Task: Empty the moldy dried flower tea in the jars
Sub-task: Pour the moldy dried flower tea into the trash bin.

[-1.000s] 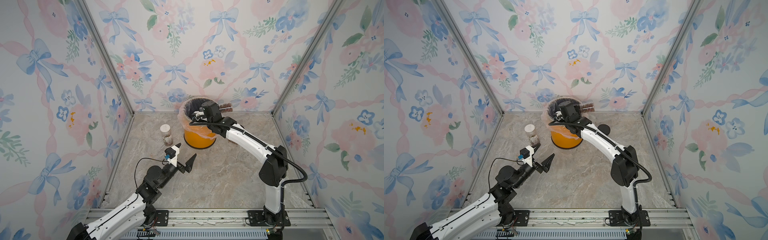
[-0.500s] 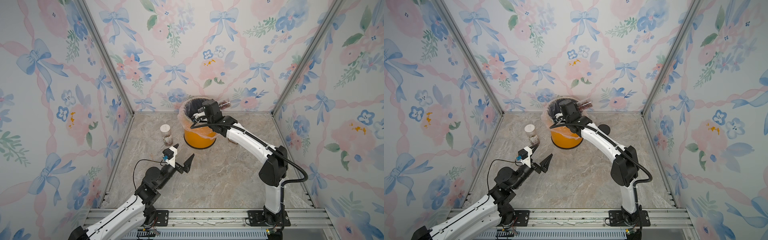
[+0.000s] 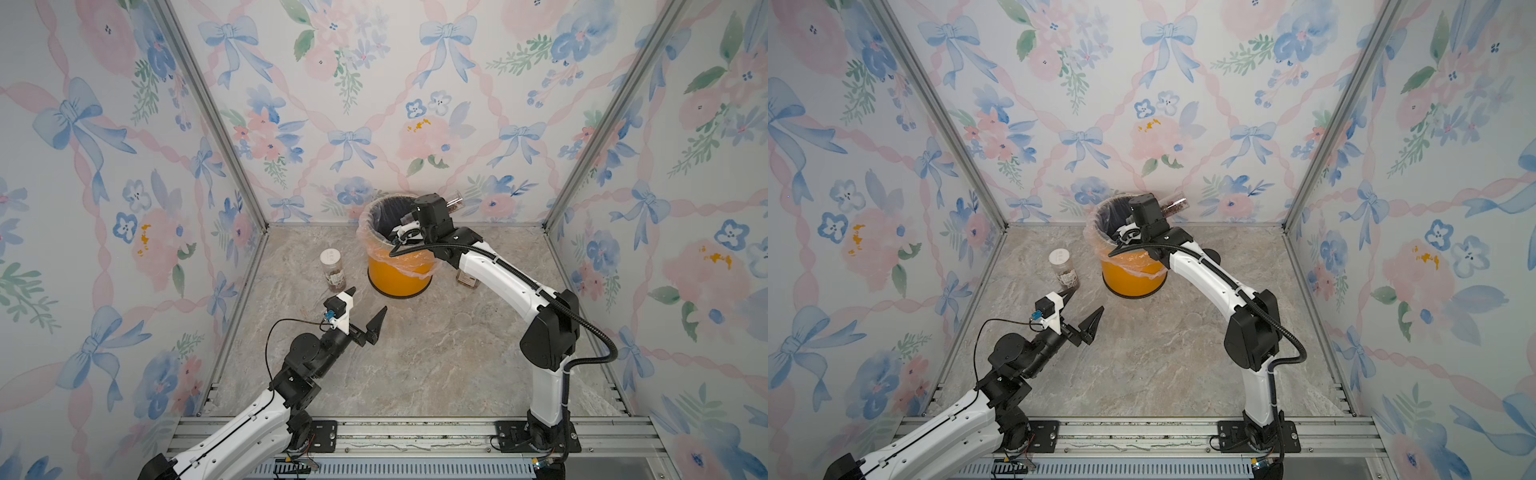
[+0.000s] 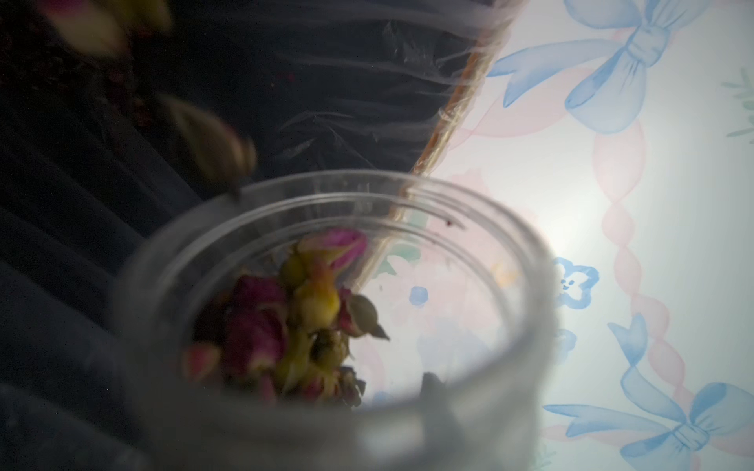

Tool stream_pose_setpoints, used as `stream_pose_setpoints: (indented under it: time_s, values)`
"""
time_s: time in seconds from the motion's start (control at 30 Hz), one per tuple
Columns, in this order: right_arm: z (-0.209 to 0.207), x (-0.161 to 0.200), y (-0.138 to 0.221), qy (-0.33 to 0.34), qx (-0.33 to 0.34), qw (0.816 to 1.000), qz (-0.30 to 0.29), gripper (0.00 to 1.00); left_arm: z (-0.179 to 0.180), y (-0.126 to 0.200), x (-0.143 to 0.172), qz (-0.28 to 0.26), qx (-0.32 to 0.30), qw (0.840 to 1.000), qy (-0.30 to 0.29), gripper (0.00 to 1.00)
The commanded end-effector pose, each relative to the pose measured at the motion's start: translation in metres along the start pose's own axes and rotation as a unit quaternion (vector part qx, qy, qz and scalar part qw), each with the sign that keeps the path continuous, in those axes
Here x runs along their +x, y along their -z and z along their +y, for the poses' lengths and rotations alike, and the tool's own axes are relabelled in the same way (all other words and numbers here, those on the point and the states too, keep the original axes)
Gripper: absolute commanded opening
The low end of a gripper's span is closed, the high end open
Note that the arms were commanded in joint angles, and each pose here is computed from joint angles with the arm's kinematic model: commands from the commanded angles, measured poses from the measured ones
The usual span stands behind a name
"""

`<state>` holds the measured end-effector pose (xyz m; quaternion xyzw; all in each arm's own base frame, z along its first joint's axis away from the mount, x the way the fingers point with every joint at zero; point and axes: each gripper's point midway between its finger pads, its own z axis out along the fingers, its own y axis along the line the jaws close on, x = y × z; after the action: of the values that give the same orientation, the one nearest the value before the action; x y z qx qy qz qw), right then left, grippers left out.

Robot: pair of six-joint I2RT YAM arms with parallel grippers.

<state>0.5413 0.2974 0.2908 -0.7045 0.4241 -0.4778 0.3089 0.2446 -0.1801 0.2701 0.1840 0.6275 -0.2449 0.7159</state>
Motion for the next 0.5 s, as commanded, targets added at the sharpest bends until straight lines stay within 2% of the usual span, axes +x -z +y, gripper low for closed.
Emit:
stream_pose_setpoints:
  time_s: [0.0, 0.47]
  values:
    - [0.002, 0.0, -0.003, 0.037, -0.003, 0.999, -0.011, 0.5, 0.001, 0.003, 0.003, -0.001, 0.001, 1.0, -0.003, 0.98]
    - [-0.029, 0.016, 0.003, 0.017, 0.033, 0.999, -0.004, 0.5, 0.003, 0.004, 0.004, -0.001, -0.001, 1.0, 0.0, 0.98]
